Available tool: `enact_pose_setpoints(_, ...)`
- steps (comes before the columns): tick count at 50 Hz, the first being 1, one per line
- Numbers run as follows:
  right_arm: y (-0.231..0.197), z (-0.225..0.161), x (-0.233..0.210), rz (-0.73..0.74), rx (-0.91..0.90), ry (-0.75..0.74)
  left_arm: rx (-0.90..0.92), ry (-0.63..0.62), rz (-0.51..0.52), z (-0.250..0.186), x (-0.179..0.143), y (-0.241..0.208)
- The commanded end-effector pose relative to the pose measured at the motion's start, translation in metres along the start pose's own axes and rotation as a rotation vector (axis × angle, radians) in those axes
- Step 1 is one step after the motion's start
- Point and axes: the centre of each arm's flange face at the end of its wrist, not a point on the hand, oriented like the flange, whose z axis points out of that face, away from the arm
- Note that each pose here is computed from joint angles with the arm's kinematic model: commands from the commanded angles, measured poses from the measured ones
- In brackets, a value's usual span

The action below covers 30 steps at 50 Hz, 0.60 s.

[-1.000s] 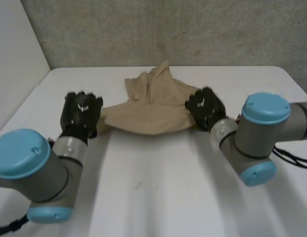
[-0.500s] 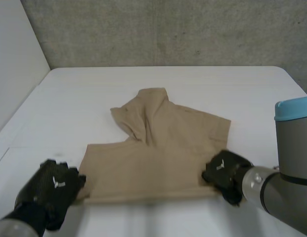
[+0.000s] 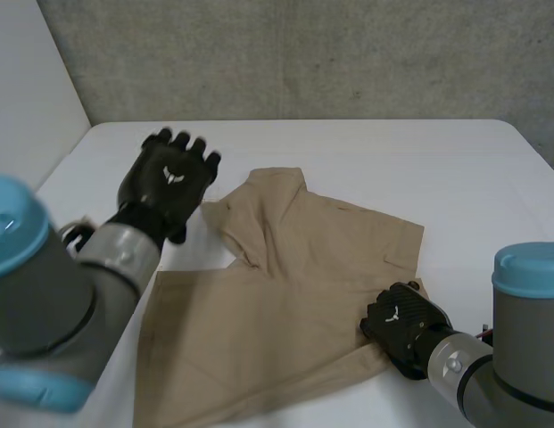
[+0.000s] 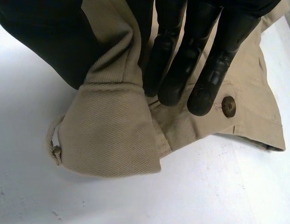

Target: Fold the shorts.

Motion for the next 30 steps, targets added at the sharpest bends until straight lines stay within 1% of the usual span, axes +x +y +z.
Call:
enact_pose_setpoints(1, 0.003, 0.002, -0.003, 0.015, 0.017, 0.02, 0.053, 0.139, -0.079, 0.087, 0.016, 0.031)
enact_pose_setpoints(3, 0.004, 0.003, -0.003, 0.025, 0.021, 0.024, 0.051, 0.17, -0.116, 0.109, 0.019, 0.046)
enact_pose_setpoints(6, 0.005, 0.003, -0.005, 0.039, 0.024, 0.021, 0.065, 0.212, -0.144, 0.126, 0.023, 0.056)
enact_pose_setpoints(7, 0.006, 0.003, -0.005, 0.044, 0.026, 0.022, 0.072, 0.253, -0.159, 0.133, 0.028, 0.061)
enact_pose_setpoints(12, 0.006, 0.003, -0.008, 0.065, 0.038, 0.01, 0.071, 0.364, -0.196, 0.148, 0.037, 0.077)
enact_pose_setpoints(19, 0.006, 0.002, -0.012, 0.069, 0.051, -0.011, 0.038, 0.404, -0.216, 0.167, 0.043, 0.096)
enact_pose_setpoints(30, 0.006, 0.003, -0.012, 0.077, 0.057, -0.008, -0.022, 0.449, -0.228, 0.168, 0.055, 0.114)
